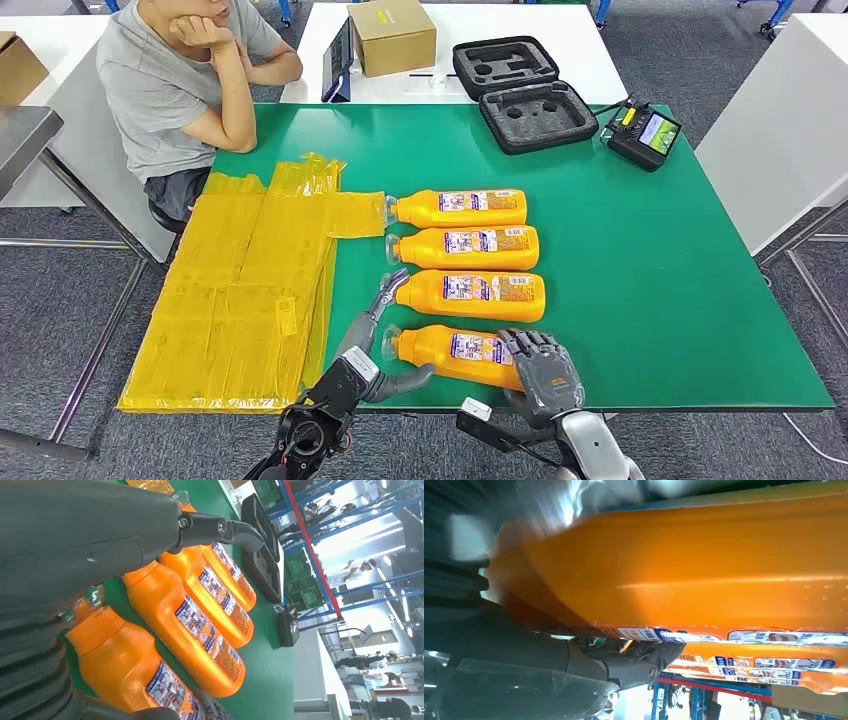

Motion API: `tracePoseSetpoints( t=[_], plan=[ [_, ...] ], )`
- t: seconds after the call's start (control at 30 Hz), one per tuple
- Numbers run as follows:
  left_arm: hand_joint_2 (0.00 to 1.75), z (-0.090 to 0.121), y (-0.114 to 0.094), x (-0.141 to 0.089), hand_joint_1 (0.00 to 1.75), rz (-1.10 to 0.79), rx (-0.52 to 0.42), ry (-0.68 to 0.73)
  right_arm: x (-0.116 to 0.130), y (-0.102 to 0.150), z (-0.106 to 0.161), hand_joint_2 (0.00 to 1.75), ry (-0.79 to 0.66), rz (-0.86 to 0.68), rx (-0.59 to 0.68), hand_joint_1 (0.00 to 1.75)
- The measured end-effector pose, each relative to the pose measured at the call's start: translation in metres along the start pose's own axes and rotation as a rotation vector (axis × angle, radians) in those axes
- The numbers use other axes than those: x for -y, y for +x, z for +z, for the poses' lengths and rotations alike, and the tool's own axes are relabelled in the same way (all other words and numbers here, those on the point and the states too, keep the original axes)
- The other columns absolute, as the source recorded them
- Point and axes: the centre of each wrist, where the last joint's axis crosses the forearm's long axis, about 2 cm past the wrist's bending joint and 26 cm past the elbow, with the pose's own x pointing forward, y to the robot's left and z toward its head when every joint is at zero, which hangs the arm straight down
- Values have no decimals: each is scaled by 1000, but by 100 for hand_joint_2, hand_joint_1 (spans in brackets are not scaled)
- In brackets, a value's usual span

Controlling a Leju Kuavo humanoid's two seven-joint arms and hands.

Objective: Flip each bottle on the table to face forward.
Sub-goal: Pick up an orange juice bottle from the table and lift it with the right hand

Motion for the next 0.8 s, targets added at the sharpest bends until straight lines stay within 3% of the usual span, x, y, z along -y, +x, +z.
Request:
tracePoseSetpoints(
  t=[0.1,0.4,0.8],
  plan=[
    [175,0,0,0,0,1,-1,-1,0,-1,-1,175,2,-44,14,170],
    [175,-5,11,-1,0,-33,55,59,3,-13,-6,175,-13,-477,136,175],
    [175,-18,46,1,0,-26,212,142,-1,-28,-6,175,-48,-649,127,175]
  ],
)
